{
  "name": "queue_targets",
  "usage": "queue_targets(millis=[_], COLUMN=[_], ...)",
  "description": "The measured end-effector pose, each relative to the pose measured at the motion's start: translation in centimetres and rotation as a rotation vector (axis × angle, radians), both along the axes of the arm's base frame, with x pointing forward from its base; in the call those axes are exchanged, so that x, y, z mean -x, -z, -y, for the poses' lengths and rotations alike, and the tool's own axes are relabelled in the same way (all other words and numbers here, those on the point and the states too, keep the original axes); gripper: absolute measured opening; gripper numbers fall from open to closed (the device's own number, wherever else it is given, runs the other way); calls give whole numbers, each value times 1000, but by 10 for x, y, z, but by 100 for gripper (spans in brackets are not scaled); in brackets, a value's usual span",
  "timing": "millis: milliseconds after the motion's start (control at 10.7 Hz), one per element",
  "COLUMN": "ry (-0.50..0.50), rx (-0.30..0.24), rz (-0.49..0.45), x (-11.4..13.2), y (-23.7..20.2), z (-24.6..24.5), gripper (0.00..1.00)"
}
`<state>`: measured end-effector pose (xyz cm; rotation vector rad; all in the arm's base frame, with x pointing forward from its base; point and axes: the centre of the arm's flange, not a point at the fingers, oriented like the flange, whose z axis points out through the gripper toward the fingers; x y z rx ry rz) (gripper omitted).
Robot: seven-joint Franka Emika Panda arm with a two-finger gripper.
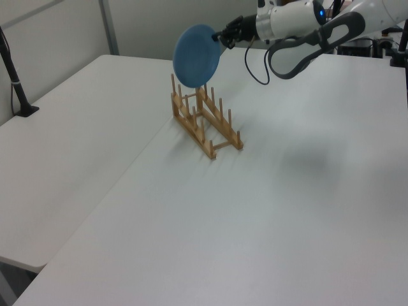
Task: Place plate in plate rack
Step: 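Carry the upright plate over the wooden rack and lower it between pegs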
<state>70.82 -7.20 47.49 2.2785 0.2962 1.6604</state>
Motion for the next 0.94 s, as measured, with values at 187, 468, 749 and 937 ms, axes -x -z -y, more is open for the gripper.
queue_targets(millis=[187,468,749,937], ry=[2,32,36,23], rx=[-1,-24,-24,-25], rz=[8,5,0,-9], x=[1,3,3,2], y=[-6,-2,1,6], z=[1,7,5,-4], gripper=[5,5,5,5])
